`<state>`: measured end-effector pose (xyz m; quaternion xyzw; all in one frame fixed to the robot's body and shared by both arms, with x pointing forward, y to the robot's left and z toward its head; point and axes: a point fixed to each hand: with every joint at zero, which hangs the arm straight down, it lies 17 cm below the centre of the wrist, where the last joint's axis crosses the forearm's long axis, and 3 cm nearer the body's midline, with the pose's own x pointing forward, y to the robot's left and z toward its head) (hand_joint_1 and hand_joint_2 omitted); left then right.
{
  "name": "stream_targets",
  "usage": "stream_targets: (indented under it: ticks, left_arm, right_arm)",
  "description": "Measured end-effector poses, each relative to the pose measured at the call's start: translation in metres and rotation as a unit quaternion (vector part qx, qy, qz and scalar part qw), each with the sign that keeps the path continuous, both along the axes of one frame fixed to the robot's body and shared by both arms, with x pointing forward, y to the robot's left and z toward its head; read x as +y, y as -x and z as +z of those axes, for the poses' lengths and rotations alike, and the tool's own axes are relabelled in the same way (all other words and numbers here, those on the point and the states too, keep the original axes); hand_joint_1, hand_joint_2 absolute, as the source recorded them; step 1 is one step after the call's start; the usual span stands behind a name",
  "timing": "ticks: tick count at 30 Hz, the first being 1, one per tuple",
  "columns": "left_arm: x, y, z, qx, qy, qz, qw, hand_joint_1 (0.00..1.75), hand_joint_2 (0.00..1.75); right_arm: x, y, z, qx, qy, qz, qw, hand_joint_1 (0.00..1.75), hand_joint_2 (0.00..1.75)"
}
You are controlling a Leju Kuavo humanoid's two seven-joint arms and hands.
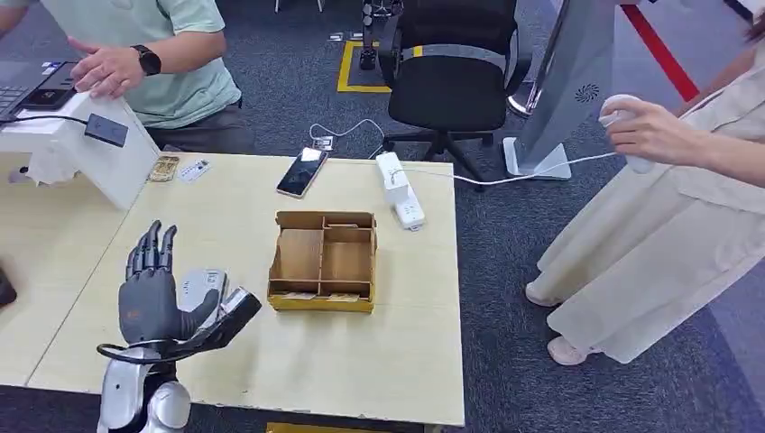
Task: Pass the card to the sensor for recognition and then transmit it.
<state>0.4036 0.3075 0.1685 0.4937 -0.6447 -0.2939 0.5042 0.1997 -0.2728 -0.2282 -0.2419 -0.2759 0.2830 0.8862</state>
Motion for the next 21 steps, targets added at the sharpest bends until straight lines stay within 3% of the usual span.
stream_targets:
  ticks: [21]
  left_arm:
    - [-0.067,0.014,-0.028,0.03,-0.089,-0.1,0.991,0.0,1.75]
  right_arm:
    - [0.003,-0.006,0.002,-0.004,0.002,0.002,1.0,0.0,0.0]
